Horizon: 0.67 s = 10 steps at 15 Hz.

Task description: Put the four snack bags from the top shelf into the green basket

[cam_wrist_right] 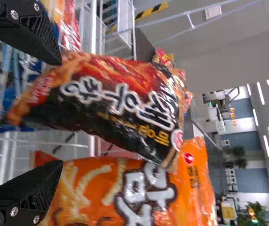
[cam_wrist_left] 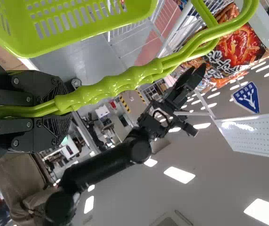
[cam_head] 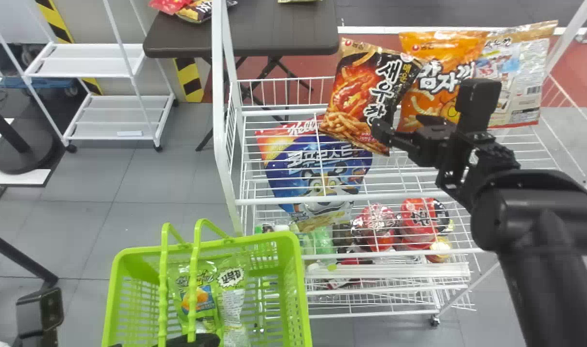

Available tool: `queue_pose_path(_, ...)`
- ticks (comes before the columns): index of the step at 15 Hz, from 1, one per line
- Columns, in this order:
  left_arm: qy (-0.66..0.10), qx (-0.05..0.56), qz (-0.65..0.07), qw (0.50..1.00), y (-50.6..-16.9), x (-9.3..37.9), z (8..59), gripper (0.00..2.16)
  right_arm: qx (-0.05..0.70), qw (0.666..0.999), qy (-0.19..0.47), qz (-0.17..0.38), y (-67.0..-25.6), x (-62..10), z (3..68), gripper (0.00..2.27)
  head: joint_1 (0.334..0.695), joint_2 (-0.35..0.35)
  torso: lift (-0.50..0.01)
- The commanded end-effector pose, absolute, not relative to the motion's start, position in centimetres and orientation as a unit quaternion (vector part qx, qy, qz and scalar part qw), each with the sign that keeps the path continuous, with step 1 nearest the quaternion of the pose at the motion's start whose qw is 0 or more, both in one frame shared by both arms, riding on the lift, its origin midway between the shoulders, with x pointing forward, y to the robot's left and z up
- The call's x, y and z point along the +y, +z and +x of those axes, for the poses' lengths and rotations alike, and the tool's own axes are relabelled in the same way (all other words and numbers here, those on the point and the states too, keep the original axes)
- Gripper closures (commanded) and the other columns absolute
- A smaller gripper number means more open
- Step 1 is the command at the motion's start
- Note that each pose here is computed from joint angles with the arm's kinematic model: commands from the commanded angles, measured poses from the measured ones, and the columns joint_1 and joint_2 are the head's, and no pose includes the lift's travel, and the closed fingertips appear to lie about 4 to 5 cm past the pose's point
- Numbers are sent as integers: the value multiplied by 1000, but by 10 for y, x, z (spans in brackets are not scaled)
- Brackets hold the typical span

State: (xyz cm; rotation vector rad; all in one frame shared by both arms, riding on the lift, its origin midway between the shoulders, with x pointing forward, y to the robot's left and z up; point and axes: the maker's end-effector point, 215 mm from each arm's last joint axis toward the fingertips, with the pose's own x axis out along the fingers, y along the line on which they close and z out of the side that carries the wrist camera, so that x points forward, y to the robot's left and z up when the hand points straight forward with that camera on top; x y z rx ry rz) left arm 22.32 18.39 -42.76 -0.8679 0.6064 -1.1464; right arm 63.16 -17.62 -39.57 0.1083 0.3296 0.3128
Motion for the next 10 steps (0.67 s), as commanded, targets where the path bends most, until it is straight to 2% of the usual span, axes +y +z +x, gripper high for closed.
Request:
queue_pose_path(1,-517,271,-394,710,-426,186,221,2145,145,975,161,46,-389,-168,657,73,695,10,0)
queue_pose_path(3,-514,270,-394,712,-427,189,221,2145,148,973,172,44,-394,-159,673,154,695,19,0)
queue_pose_path(4,-514,269,-395,712,-427,189,222,2145,155,968,192,44,-396,-145,676,370,695,24,0)
queue_pose_path(6,-512,268,-397,713,-427,189,220,2145,153,961,223,49,-394,-126,671,1058,695,53,0)
queue_pose_path(7,-511,269,-398,713,-427,191,220,2145,156,959,230,56,-398,-123,667,1649,695,65,0)
queue_pose_path(8,-510,269,-397,714,-427,191,220,2145,158,958,229,63,-401,-123,664,2024,695,76,0)
queue_pose_path(10,-510,268,-398,714,-427,191,220,2145,147,961,226,69,-396,-126,656,2233,695,85,0)
